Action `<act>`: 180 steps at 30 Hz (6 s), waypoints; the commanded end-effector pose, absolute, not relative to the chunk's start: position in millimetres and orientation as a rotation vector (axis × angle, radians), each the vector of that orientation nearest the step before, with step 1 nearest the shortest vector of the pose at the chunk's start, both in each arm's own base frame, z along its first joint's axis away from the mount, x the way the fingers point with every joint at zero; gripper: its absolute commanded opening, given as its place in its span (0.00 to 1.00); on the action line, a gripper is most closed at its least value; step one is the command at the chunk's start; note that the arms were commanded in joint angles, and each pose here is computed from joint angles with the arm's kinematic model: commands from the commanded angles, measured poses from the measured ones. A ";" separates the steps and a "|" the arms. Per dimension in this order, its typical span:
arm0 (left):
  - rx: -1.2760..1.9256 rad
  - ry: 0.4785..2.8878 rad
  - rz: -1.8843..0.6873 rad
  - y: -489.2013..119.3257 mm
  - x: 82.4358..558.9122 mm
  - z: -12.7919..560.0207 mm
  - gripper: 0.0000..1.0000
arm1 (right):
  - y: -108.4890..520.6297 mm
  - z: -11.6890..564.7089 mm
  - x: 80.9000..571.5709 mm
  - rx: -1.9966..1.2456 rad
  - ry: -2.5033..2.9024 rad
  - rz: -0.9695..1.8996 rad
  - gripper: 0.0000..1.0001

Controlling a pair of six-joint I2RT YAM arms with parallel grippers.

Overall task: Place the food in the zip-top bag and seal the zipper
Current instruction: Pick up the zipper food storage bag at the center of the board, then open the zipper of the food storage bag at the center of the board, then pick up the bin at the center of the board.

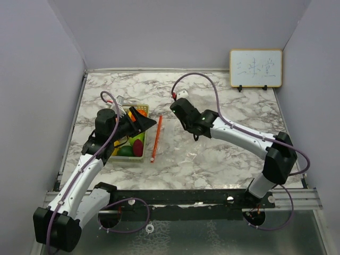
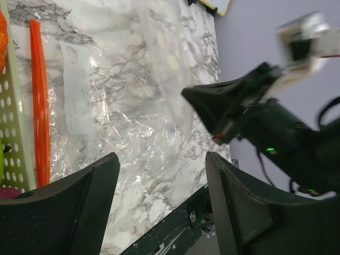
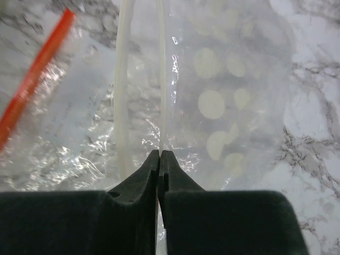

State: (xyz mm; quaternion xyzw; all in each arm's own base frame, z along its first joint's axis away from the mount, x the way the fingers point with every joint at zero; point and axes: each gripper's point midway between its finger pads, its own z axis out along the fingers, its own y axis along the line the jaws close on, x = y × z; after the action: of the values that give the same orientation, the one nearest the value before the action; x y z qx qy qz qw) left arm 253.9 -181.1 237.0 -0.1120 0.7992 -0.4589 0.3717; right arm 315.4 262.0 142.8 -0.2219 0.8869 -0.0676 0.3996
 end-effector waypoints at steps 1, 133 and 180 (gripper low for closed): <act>-0.274 1.999 -1.249 -190.2 264.8 242.2 0.69 | 278.5 222.4 329.4 -0.413 2.091 -0.012 0.02; -0.213 2.072 0.406 -8.9 288.3 369.8 0.00 | 353.7 369.0 321.9 -0.515 1.774 0.808 0.67; -0.319 1.884 0.426 27.6 245.1 408.2 0.00 | 492.4 118.6 351.1 -0.466 2.435 0.658 0.02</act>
State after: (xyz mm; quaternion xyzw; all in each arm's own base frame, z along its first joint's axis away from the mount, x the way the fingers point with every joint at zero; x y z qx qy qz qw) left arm 244.5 24.3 399.1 -0.1298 0.8100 0.1786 0.5432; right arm 336.7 479.9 75.4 -0.1788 0.9267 0.2283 0.2391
